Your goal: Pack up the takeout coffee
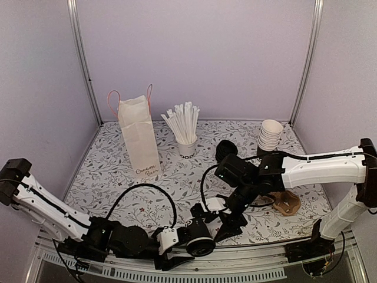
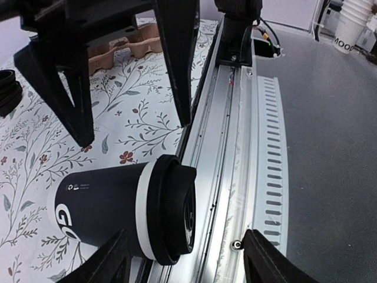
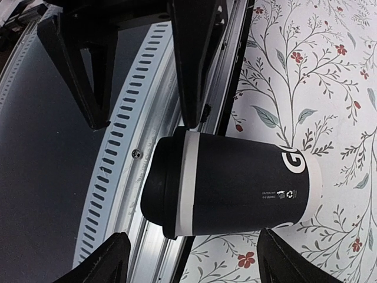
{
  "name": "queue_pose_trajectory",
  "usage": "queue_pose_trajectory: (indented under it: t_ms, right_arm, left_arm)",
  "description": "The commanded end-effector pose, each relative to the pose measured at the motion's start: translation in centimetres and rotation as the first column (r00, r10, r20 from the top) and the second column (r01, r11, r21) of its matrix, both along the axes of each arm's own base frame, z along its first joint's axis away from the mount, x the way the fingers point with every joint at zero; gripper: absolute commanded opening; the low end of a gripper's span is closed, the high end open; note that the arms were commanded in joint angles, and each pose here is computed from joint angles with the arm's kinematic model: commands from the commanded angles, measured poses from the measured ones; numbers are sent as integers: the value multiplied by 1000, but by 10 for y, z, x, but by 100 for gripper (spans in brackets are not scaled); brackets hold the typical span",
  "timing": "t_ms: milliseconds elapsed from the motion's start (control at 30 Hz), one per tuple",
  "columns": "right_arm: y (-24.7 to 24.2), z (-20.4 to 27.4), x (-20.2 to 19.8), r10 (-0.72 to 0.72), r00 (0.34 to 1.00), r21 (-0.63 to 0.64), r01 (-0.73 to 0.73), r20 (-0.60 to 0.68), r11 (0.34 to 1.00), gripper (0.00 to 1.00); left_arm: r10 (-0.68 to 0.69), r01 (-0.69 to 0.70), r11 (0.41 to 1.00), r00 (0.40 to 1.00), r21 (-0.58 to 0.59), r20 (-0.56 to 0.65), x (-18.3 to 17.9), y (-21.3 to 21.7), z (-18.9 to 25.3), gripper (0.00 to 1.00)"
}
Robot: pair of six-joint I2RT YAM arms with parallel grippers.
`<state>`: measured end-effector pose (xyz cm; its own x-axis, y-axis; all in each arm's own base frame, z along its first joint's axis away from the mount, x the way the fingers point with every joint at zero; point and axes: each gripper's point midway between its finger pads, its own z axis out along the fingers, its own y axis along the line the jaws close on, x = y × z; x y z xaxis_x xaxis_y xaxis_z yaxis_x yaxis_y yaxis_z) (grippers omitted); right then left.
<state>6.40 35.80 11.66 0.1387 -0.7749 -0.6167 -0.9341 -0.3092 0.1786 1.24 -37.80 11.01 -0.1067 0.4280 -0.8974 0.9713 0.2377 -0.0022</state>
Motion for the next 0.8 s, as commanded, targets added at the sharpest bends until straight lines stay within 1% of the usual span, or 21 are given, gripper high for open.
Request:
queue_pose_trajectory:
  t_ms: [0, 133, 200, 333, 467, 767]
  right_arm:
    - [16, -2, 9, 5, 999, 39, -7, 51, 999, 80]
    - [21, -4, 9, 15, 999, 59, -18, 48, 998, 86]
    - [24, -5, 8, 22, 999, 68, -25, 46, 997, 88]
    - [27, -10, 6, 45, 998, 76, -47, 33, 996, 95]
    - [28, -16, 4, 65, 998, 86, -67, 26, 994, 98]
    - [32, -38, 5, 69, 998, 63, -69, 10, 996, 99]
  left_arm:
    - [57, -52, 994, 997, -99, 47, 1, -12, 15, 67]
    - [110, -100, 982, 992, -159, 59, 9, -10, 23, 68]
    - [116, -102, 978, 991, -180, 68, 10, -11, 26, 68]
    - [102, -88, 982, 992, -165, 78, 7, -17, 17, 68]
    - [100, -86, 984, 991, -155, 90, 3, -17, 12, 67]
    - [145, -132, 977, 987, -165, 70, 10, 0, 7, 67]
